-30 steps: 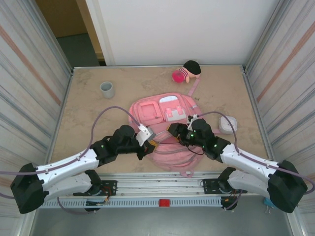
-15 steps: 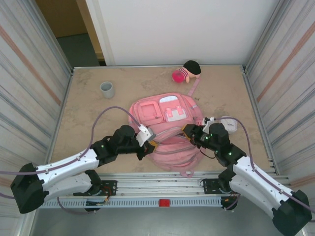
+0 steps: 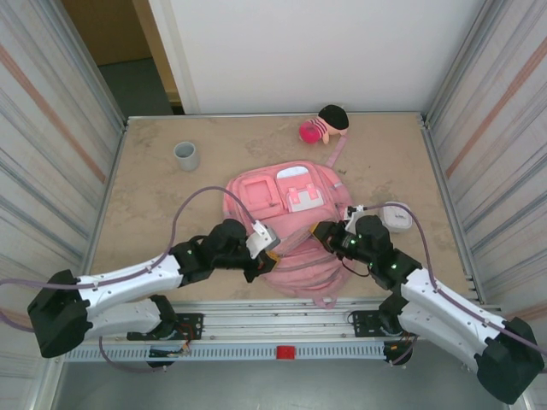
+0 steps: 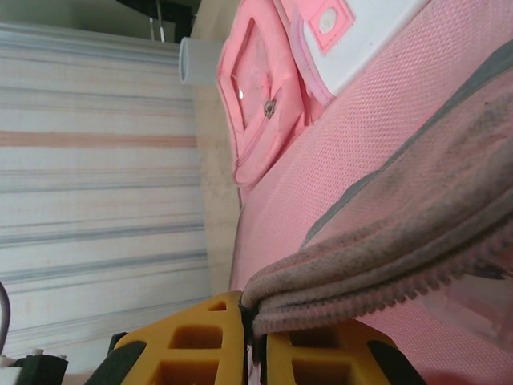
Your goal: Pack books, pencil case, and school supplies into a backpack
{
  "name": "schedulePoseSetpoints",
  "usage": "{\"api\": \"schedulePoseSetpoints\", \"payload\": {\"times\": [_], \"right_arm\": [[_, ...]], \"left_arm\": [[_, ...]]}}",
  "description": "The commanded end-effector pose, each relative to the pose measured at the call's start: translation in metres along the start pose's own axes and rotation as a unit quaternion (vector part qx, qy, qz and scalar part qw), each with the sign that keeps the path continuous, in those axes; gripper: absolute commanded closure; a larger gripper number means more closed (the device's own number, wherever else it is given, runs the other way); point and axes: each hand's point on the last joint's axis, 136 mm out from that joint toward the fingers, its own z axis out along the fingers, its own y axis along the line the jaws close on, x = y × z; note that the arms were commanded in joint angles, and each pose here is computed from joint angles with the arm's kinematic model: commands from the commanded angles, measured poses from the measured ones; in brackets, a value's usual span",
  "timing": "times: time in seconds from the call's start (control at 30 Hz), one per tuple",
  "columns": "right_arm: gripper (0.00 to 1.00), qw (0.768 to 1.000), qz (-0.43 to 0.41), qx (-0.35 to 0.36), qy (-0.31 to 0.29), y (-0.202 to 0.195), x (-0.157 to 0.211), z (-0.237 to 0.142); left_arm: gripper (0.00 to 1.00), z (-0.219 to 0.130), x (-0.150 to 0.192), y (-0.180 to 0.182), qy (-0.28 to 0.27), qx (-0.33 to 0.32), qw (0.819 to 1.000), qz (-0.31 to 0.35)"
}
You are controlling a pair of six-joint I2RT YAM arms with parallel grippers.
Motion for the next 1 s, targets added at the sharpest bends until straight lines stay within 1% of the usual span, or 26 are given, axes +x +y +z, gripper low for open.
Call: {"api": "schedulePoseSetpoints", "payload": {"times": [0.0,0.17,0.23,0.4,0.53,0.67,0.73,0.83,0.87,0.9,0.97], "right_arm": [[0.9,0.999,-0.029,-0.03,0.021,0.02,0.011,0.003],[0.91,0.999,-0.034,-0.028,0.025,0.021,0.017,0.005],[0.91,0.999,-0.035,-0.025,0.031,0.02,0.02,0.007],[0.92,0.999,-0.037,-0.019,0.031,0.016,0.027,0.008],[0.92,0.998,-0.041,-0.013,0.037,0.016,0.029,0.009],[0.91,0.998,-0.049,-0.005,0.043,0.013,0.029,0.009],[0.91,0.997,-0.054,0.003,0.049,0.011,0.027,0.008],[0.91,0.996,-0.062,0.009,0.063,0.008,0.024,0.005],[0.91,0.995,-0.066,0.01,0.07,0.008,0.023,0.004],[0.9,0.994,-0.073,0.011,0.076,0.009,0.022,0.003],[0.9,0.991,-0.097,0.008,0.097,0.013,0.024,0.001]], "left_arm": [[0.97,-0.007,-0.053,-0.017,-0.076,0.02,0.997,0.021],[0.96,0.001,-0.068,-0.024,-0.113,0.036,0.993,0.009],[0.96,0.006,-0.073,-0.028,-0.119,0.041,0.992,0.01],[0.94,0.018,-0.082,-0.03,-0.139,0.026,0.99,-0.011],[0.93,0.023,-0.092,-0.034,-0.159,0.025,0.987,-0.013],[0.83,0.023,-0.095,-0.036,-0.16,0.021,0.987,0.0],[0.75,0.018,-0.093,-0.032,-0.157,0.005,0.987,0.013],[0.57,0.007,-0.086,-0.027,-0.14,-0.024,0.988,0.06],[0.53,0.001,-0.083,-0.025,-0.131,-0.036,0.987,0.082],[0.5,-0.003,-0.08,-0.023,-0.123,-0.045,0.986,0.1],[0.5,-0.011,-0.068,-0.02,-0.101,-0.057,0.983,0.14]]}}
